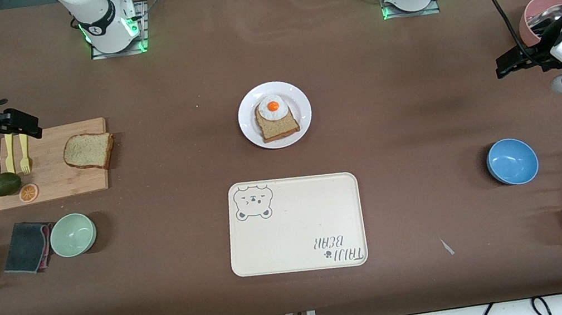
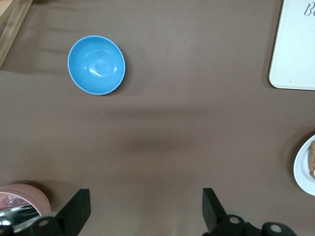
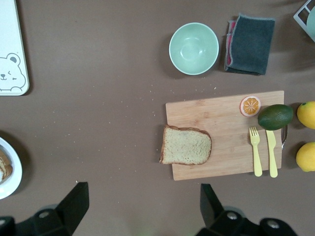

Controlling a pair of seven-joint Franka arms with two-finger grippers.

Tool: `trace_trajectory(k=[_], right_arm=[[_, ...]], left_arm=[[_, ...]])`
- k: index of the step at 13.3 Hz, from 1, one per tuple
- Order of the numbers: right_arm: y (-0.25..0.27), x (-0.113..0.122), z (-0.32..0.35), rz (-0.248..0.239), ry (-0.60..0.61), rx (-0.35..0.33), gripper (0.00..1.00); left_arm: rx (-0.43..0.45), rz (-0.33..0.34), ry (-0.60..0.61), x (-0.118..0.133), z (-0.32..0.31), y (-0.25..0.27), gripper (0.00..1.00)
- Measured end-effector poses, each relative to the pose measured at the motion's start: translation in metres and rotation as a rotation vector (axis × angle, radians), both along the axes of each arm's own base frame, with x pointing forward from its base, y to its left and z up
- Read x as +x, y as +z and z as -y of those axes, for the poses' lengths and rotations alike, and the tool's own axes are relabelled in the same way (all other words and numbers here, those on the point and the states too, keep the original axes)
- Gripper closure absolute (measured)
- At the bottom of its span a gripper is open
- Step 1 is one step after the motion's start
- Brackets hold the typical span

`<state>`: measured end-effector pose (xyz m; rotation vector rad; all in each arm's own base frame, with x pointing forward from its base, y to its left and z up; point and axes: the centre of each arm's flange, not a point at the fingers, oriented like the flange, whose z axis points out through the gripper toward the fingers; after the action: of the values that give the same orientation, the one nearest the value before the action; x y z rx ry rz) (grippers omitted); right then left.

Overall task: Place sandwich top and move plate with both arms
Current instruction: 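Reach the right gripper down to the bread slice on the cutting board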

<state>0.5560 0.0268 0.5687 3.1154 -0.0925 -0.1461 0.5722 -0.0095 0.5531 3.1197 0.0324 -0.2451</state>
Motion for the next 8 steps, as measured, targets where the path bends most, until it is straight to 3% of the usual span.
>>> trace_trajectory(k=[5, 8], right_arm=[[-0.048, 0.002, -0.030, -0.009, 0.063, -0.026, 0.00], [-0.112, -0.004, -0.037, -0.003, 0.087, -0.059, 0.00]], left_arm=[[0.000, 0.014, 0.007, 0.002, -0.004, 0.001, 0.00], [0.000, 0.015, 0.007, 0.002, -0.004, 0.001, 0.00]])
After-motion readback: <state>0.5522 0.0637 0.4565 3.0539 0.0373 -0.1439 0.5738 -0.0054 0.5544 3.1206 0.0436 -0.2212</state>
